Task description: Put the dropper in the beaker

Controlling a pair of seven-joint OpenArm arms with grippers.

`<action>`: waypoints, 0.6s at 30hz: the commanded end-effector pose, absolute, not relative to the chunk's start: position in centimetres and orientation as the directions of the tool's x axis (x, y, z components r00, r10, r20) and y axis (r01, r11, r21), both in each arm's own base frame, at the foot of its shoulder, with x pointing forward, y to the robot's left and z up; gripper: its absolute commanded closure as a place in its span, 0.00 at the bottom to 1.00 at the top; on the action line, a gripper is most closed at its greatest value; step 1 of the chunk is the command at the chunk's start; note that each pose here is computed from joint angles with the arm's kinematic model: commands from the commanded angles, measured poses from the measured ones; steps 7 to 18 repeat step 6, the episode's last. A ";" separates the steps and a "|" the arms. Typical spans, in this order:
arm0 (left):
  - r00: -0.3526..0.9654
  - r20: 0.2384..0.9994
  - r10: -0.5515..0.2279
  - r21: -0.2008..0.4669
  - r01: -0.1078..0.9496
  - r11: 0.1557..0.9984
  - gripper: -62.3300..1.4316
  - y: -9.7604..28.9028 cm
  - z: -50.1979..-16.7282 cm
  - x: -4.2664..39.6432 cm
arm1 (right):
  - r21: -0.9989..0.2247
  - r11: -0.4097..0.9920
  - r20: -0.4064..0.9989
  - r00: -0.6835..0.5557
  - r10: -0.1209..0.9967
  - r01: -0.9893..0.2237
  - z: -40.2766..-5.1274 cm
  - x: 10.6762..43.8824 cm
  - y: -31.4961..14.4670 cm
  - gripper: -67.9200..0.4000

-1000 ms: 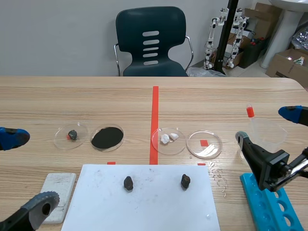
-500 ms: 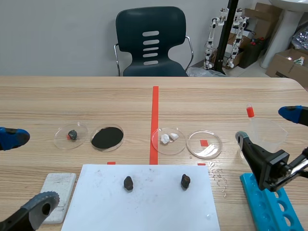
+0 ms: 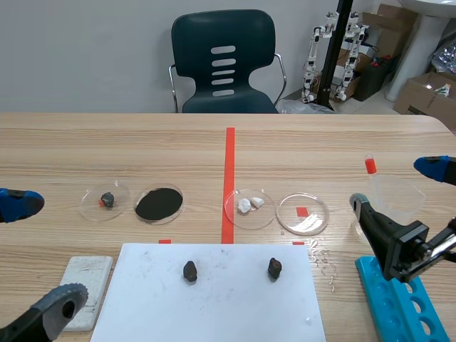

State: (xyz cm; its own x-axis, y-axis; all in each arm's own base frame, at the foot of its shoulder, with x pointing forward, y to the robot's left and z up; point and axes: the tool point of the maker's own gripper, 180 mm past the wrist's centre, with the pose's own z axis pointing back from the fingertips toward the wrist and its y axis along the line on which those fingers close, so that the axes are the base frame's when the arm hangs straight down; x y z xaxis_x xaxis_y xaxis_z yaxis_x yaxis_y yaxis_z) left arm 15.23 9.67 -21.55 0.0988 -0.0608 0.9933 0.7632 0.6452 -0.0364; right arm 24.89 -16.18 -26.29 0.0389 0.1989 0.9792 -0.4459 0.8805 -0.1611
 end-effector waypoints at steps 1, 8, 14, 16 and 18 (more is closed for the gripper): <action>0.083 0.996 -0.037 -0.039 0.760 0.649 0.00 9.6 -20.9 15.4 | -0.171 0.878 0.980 0.011 0.196 -0.447 -25.5 25.2 -16.3 0.10; 0.083 0.996 -0.037 -0.039 0.760 0.649 0.00 9.6 -20.9 15.4 | -0.171 0.878 0.980 0.011 0.196 -0.447 -25.5 25.2 -16.3 0.10; 0.083 0.996 -0.037 -0.039 0.760 0.649 0.00 9.6 -20.9 15.4 | -0.171 0.878 0.980 0.011 0.196 -0.447 -25.5 25.2 -16.3 0.10; 0.083 0.996 -0.037 -0.039 0.760 0.649 0.00 9.6 -20.9 15.4 | -0.171 0.878 0.980 0.011 0.196 -0.447 -25.5 25.2 -16.3 0.10; 0.083 0.996 -0.037 -0.039 0.760 0.649 0.00 9.6 -20.9 15.4 | -0.171 0.878 0.980 0.011 0.196 -0.447 -25.5 25.2 -16.3 0.10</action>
